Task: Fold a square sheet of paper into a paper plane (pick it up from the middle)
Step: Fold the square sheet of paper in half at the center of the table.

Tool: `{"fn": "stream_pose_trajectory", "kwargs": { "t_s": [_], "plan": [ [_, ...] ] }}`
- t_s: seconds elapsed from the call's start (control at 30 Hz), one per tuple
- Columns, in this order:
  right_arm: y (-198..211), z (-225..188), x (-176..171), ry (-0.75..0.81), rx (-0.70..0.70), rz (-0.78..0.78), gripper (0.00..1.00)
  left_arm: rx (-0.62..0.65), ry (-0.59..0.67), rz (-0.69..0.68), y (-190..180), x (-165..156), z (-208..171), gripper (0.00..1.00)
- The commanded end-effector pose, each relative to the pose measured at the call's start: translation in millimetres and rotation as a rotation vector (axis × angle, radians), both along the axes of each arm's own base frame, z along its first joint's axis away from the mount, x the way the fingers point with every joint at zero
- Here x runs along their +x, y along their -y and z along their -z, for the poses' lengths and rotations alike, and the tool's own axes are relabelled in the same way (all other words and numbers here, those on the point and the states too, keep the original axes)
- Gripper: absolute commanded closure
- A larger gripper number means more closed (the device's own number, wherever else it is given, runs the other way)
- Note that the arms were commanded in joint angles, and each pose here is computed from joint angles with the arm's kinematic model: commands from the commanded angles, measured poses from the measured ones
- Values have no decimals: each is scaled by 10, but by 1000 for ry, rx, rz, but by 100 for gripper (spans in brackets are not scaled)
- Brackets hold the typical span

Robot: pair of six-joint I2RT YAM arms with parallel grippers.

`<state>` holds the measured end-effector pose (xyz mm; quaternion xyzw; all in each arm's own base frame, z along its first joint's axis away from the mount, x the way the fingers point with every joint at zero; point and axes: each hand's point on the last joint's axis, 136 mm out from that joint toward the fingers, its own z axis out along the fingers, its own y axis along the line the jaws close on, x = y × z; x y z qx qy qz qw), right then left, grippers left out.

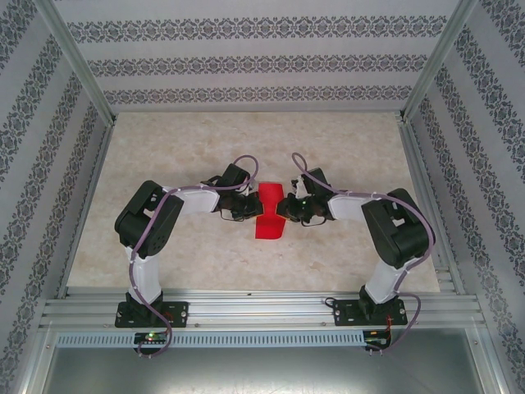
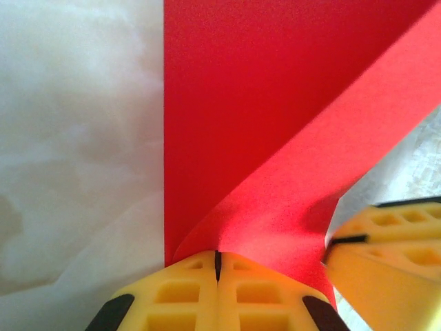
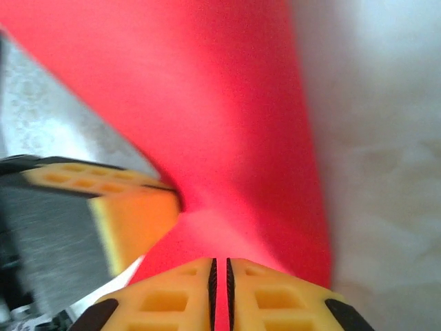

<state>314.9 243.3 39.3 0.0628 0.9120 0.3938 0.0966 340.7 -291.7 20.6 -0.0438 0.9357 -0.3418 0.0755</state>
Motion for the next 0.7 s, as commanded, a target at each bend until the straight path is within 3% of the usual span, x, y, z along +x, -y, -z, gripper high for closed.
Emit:
{"fn": "stream_pose_trajectory", "kwargs": {
  "t_s": [0.0,0.3,0.5,0.67],
  "plan": [
    [-48,-251,-29,67,47,-39,87,78,-81,27,-87,-243,307,100],
    [-55,86,-219,-5,69,-46,90,74,-77,29,-84,-243,295,100],
    [53,365,-358,-48,-5,-63,90,73,-76,32,-82,-246,285,100],
    [63,324,-379,-44,-3,-62,90,73,-75,33,-78,-244,278,100]
  ]
}}
